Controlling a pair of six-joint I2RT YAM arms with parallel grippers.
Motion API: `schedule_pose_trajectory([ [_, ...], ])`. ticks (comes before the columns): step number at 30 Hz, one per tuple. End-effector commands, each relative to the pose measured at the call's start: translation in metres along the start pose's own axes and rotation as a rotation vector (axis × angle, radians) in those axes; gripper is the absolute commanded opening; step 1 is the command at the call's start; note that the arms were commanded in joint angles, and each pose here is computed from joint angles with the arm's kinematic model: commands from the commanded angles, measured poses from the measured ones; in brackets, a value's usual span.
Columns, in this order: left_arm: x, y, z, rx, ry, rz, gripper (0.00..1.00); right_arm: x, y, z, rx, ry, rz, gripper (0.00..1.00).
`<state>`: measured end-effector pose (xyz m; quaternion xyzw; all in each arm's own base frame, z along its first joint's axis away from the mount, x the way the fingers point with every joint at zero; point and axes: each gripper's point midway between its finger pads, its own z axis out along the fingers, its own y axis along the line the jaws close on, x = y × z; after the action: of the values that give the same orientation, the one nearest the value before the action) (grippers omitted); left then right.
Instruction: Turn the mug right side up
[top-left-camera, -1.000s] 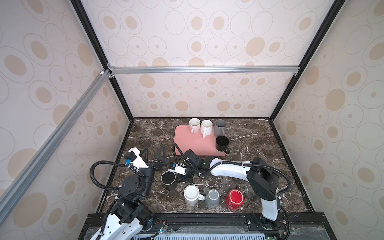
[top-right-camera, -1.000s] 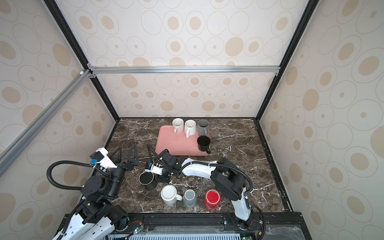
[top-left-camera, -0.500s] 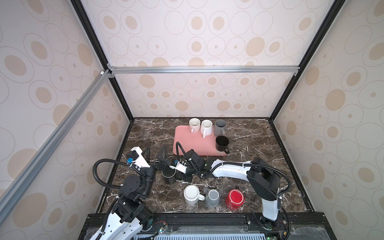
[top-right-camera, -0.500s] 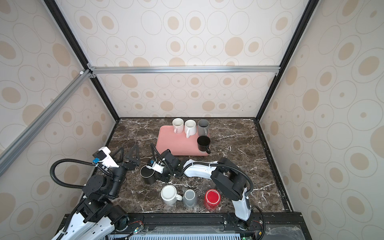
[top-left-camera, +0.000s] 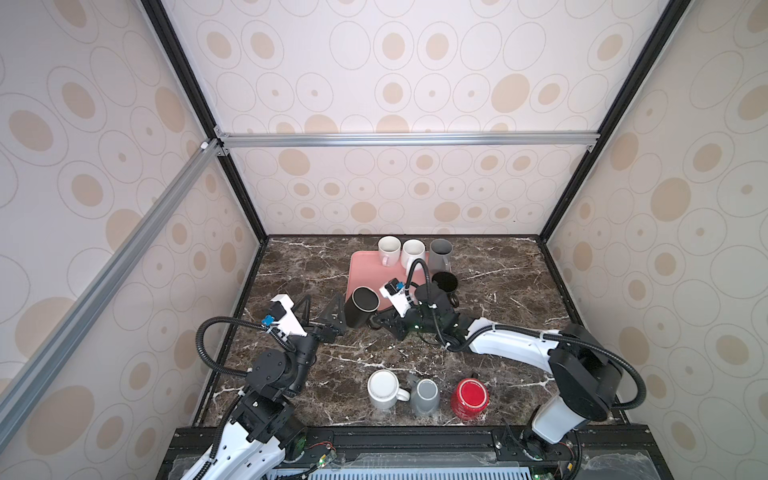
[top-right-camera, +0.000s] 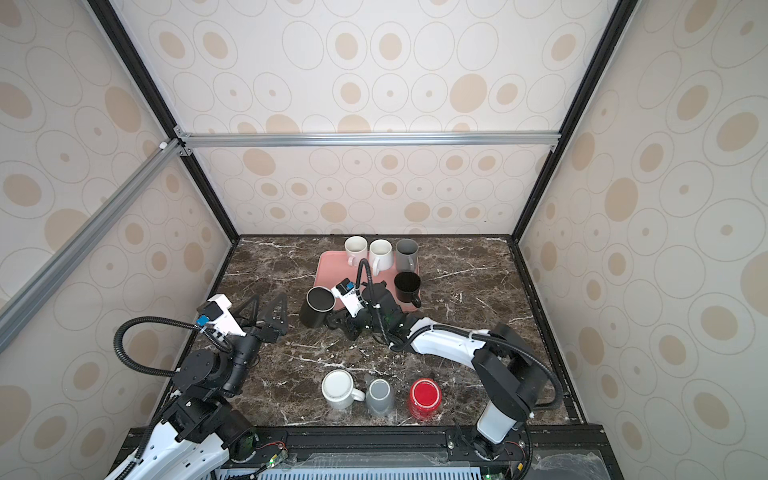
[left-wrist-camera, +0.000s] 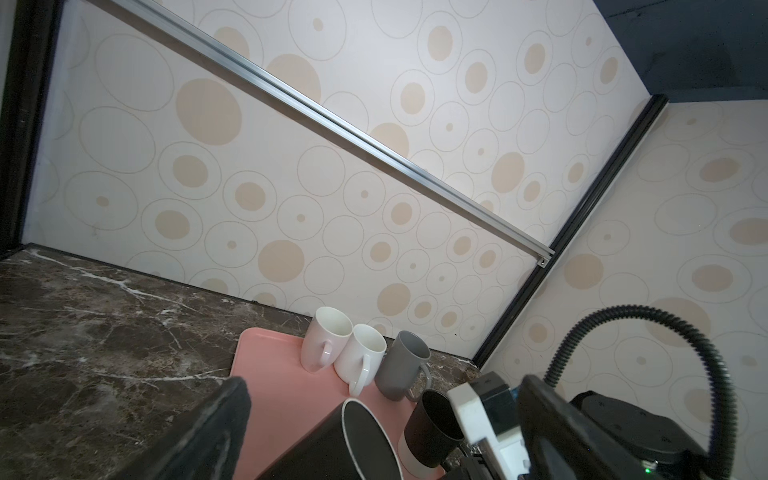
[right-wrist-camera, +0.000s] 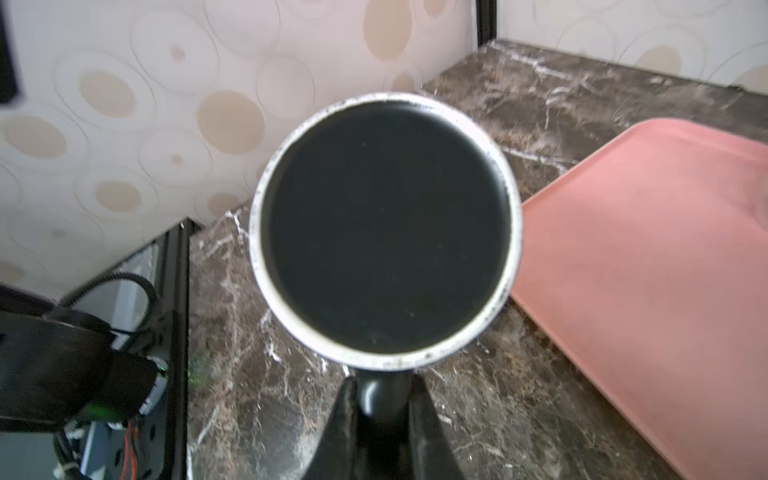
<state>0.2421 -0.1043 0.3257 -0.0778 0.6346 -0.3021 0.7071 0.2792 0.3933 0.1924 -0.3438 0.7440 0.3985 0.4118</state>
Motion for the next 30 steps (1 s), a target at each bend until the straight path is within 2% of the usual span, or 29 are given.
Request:
schedule_pose_trajectory([
  [1, 0.004, -0.024, 0.008, 0.126, 0.024, -0.036, 0.99, -0.066, 0.009, -0.033, -0.044, -0.274, 0.024, 0.0],
  [9, 0.036, -0.048, 0.019, 0.366, 0.106, -0.19, 0.99, -0.096, -0.003, -0.088, -0.049, -0.495, 0.133, 0.0],
  [15, 0.042, -0.074, 0.015, 0.564, 0.122, -0.275, 0.88, -0.132, 0.017, -0.121, -0.166, -0.651, 0.16, 0.0],
  [21, 0.038, -0.084, 0.013, 0.644, 0.102, -0.32, 0.74, -0.158, 0.047, -0.141, -0.316, -0.715, 0.141, 0.0],
  [26, 0.031, -0.089, 0.013, 0.676, 0.078, -0.334, 0.76, -0.166, 0.069, -0.144, -0.41, -0.719, 0.109, 0.0],
  [30, 0.026, -0.094, 0.015, 0.7, 0.065, -0.348, 0.74, -0.169, 0.081, -0.143, -0.469, -0.719, 0.108, 0.0],
])
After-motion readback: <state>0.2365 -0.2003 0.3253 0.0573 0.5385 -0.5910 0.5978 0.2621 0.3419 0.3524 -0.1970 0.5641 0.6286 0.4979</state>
